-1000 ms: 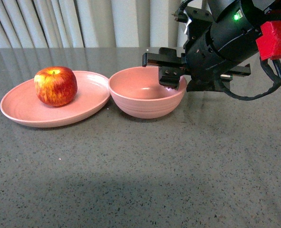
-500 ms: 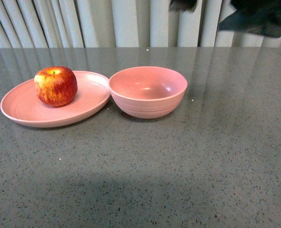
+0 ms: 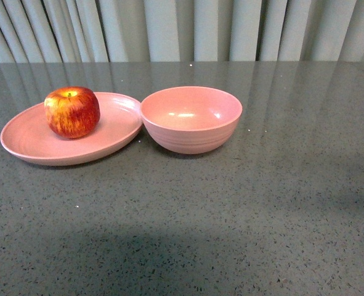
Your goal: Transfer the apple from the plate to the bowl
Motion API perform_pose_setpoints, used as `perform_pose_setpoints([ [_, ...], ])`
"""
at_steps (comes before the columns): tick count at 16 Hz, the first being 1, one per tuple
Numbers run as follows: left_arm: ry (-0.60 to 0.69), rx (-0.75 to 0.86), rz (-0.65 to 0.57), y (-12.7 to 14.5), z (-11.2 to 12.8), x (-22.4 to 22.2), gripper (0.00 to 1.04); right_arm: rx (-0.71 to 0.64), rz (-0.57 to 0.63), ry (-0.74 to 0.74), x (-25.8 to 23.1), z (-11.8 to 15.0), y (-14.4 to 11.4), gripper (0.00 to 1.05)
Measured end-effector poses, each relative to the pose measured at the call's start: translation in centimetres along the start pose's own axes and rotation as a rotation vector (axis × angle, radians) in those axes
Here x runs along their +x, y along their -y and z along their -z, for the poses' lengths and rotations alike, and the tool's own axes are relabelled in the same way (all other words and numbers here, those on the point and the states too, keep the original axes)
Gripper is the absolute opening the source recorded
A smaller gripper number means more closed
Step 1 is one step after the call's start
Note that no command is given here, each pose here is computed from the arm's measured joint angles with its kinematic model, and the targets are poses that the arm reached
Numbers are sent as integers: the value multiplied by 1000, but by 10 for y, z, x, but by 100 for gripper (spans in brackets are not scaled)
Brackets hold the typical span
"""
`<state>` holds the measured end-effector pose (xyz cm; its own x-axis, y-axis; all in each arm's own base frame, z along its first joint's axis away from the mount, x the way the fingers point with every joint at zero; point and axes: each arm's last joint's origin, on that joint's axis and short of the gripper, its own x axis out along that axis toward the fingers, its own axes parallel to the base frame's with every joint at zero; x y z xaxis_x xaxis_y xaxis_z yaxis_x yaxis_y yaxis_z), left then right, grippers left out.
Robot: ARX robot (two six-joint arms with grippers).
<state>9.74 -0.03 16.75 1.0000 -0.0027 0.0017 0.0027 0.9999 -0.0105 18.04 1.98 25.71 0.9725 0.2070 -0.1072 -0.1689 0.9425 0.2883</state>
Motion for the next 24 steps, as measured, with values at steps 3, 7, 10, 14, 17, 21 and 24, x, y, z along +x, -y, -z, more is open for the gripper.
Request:
perform_pose_setpoints([
  [3, 0, 0, 0, 0, 0, 0, 98, -189, 178, 117, -46, 26, 17, 70],
  [7, 0, 0, 0, 0, 0, 0, 98, -263, 189, 151, -69, 59, 22, 11],
  [10, 0, 0, 0, 0, 0, 0, 98, -273, 191, 145, -77, 73, 24, 2],
  [14, 0, 0, 0, 0, 0, 0, 98, -272, 193, 133, -76, 82, 27, 2],
  [17, 0, 0, 0, 0, 0, 0, 98, -273, 193, 133, -76, 85, 28, 2],
  [21, 0, 0, 2, 0, 0, 0, 98, -275, 192, 132, -75, 94, 31, 2],
  [24, 0, 0, 0, 0, 0, 0, 98, -276, 191, 141, -75, 94, 31, 2],
])
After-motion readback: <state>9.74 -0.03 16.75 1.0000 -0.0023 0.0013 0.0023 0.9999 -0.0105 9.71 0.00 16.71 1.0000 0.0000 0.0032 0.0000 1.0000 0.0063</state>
